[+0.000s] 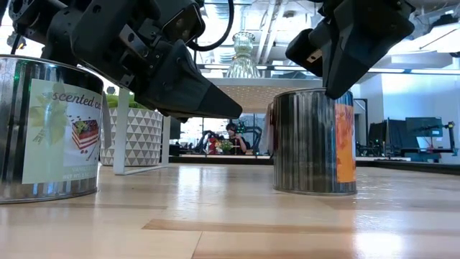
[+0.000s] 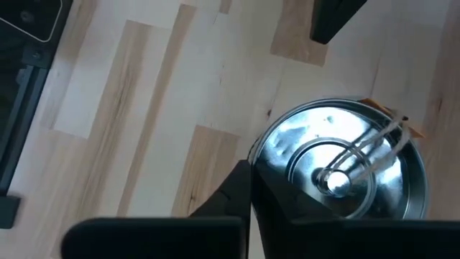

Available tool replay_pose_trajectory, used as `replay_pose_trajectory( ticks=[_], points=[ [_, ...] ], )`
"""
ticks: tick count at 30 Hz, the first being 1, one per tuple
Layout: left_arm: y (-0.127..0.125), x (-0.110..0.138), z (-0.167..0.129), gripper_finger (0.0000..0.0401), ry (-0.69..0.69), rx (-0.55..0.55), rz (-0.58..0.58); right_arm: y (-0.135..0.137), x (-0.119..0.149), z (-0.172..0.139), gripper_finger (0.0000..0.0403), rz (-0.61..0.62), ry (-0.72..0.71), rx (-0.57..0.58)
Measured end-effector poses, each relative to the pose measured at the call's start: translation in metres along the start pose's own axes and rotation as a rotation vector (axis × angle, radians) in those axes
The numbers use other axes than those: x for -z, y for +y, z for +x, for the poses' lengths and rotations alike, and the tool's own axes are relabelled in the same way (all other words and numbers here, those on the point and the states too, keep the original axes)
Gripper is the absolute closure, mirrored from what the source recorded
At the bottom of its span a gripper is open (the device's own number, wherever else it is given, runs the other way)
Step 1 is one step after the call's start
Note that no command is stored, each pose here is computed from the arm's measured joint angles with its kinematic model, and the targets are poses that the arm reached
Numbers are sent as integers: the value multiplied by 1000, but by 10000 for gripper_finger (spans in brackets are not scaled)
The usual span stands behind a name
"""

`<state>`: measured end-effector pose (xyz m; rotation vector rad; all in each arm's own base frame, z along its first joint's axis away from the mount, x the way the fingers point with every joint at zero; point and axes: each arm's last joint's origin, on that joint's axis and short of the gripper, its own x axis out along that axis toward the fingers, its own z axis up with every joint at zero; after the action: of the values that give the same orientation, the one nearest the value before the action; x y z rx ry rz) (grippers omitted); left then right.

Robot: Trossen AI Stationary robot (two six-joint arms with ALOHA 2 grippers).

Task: Pick & Place candle stick holders
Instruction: Put the right orange scented candle on the shelf

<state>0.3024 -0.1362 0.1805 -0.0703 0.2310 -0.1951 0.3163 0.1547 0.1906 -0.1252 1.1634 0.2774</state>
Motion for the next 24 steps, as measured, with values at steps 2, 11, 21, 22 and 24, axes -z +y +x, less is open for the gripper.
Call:
replay_pose_trajectory(
  ticks=[2, 11, 21, 22, 24],
  points=[
    [0, 0, 0, 393, 0, 0, 0, 2, 0, 0, 401, -4, 0, -2],
    [0, 0, 0, 393, 0, 0, 0, 12, 1, -7, 402, -3, 42, -2],
    [-1, 0, 0, 393, 0, 4, 1, 22, -11, -33, 403, -12, 98, 79],
    [-2, 0, 0, 393, 0, 5, 1, 23, -11, -35, 403, -7, 102, 90],
    [-2, 0, -1, 393, 1, 8, 2, 25, -12, -39, 403, -9, 111, 100]
  ],
)
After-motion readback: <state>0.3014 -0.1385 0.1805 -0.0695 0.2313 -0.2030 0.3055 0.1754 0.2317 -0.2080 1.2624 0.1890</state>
